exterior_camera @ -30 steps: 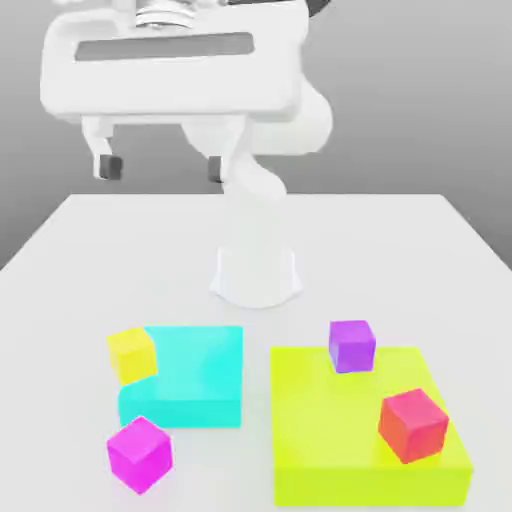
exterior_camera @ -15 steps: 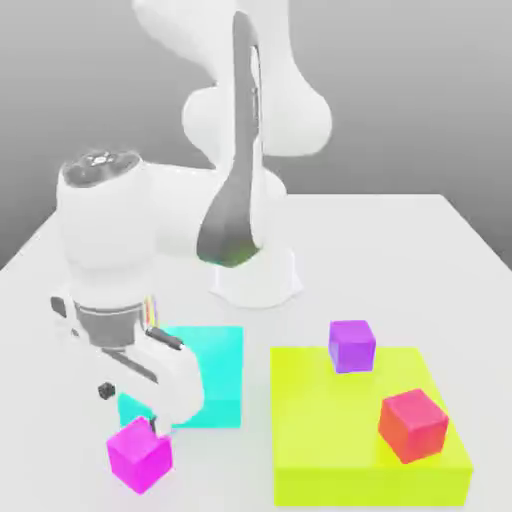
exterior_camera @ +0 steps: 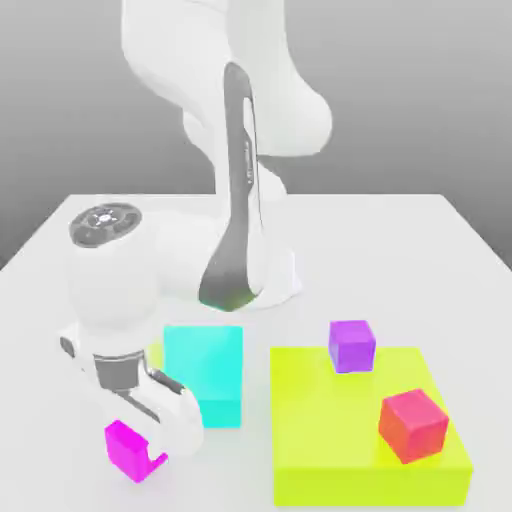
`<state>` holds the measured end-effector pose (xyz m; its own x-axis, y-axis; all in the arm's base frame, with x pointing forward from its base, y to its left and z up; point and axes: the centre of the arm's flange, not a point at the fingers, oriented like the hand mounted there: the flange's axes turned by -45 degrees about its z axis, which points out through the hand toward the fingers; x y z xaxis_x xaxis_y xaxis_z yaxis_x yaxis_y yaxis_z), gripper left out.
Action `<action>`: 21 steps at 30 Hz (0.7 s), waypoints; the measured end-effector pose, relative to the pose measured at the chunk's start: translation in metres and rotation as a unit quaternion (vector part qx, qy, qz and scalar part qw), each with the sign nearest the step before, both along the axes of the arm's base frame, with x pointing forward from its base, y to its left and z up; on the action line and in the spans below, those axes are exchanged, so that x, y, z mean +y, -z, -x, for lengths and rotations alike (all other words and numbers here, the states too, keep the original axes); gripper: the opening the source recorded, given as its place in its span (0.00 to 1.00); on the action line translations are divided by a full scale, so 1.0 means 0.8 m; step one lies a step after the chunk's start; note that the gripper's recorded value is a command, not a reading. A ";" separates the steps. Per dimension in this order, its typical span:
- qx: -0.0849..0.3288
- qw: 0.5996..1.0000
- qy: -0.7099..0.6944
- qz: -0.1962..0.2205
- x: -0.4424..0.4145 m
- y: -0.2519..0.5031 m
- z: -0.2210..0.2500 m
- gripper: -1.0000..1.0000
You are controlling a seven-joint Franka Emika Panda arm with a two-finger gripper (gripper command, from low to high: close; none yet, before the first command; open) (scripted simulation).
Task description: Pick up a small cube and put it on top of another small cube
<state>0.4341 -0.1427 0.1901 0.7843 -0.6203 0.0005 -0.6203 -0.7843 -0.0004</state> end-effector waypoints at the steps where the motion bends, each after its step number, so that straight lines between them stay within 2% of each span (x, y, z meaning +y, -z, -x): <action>1: 0.000 1.000 -0.021 0.000 0.011 -0.011 -0.005 0.00; 7: -0.001 0.967 -0.254 -0.003 0.147 -0.066 -0.046 0.00; 12: -0.001 0.889 -0.458 -0.003 0.288 -0.113 -0.048 0.00; 16: 0.000 0.801 -0.598 -0.002 0.387 -0.152 -0.026 0.00; 18: 0.000 0.764 -0.645 -0.001 0.432 -0.141 -0.009 0.00; 20: 0.000 0.773 -0.634 -0.001 0.411 -0.107 -0.019 0.00; 21: 0.000 0.776 -0.631 -0.001 0.405 -0.092 -0.021 1.00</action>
